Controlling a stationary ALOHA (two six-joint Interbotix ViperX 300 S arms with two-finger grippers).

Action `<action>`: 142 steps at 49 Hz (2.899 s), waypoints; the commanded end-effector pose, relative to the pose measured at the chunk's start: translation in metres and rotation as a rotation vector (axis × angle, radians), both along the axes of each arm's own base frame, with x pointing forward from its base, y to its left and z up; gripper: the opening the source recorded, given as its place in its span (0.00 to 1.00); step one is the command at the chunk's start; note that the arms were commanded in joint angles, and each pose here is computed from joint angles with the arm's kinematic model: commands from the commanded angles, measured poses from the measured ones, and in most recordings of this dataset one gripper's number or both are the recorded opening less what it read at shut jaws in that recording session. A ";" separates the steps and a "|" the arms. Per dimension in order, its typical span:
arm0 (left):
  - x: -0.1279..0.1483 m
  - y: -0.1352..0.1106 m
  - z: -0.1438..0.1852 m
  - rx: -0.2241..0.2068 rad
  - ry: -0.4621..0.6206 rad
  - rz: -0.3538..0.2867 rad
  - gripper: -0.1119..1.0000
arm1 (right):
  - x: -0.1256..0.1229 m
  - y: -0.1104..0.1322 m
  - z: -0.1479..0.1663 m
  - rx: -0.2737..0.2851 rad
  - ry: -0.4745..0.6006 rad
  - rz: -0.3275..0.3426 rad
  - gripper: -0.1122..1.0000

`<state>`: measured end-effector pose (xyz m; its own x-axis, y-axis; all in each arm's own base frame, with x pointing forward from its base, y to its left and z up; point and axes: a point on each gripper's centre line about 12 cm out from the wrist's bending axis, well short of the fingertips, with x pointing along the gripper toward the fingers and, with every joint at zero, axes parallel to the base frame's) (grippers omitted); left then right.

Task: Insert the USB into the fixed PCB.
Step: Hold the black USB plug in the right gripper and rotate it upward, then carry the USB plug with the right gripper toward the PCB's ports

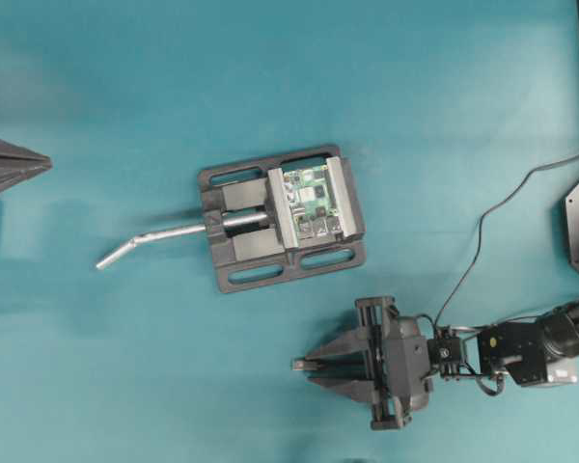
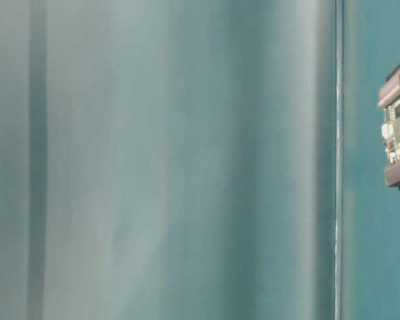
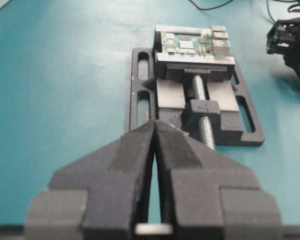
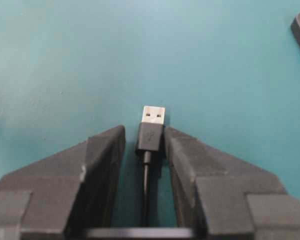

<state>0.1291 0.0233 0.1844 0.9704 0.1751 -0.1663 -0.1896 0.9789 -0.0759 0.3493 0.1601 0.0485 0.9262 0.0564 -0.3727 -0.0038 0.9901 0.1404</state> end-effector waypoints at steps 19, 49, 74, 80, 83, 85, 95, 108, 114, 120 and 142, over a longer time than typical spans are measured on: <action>0.001 0.000 0.002 0.006 0.032 -0.002 0.10 | -0.003 0.000 0.003 -0.003 -0.004 -0.011 0.34; 0.001 0.000 0.008 0.000 0.056 -0.005 0.10 | 0.002 -0.003 0.006 0.018 -0.013 -0.070 0.29; 0.001 0.000 0.007 0.001 0.058 -0.005 0.10 | 0.007 -0.002 0.026 0.040 -0.118 -0.336 0.29; 0.001 0.000 0.007 0.001 0.058 -0.005 0.10 | 0.006 -0.002 0.030 0.013 -0.133 -0.449 0.29; 0.001 0.000 0.007 0.001 0.058 -0.005 0.10 | 0.004 -0.003 0.031 0.002 -0.139 -0.509 0.29; 0.001 0.000 0.007 0.001 0.058 -0.005 0.10 | 0.002 -0.003 0.030 -0.006 -0.146 -0.552 0.29; 0.001 0.000 0.007 -0.001 0.057 -0.005 0.10 | 0.002 0.003 0.026 -0.014 -0.186 -0.697 0.29; 0.001 0.000 0.007 0.001 0.058 -0.005 0.10 | 0.015 0.011 0.025 -0.029 -0.286 -0.849 0.29; 0.000 0.000 0.007 0.001 0.056 -0.005 0.10 | 0.017 0.012 0.027 -0.037 -0.300 -0.939 0.29; 0.001 0.000 0.007 -0.001 0.057 -0.005 0.10 | 0.018 0.015 0.030 -0.049 -0.281 -1.035 0.29; 0.000 0.000 0.007 0.000 0.056 -0.005 0.10 | 0.027 0.023 0.026 -0.067 -0.259 -1.265 0.29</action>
<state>0.1276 0.0222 0.1808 0.9556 0.1652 -0.2441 -0.1880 0.9794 -0.0730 0.3695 0.1806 0.0639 0.3806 -0.9142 -0.1392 0.9162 0.3523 0.1909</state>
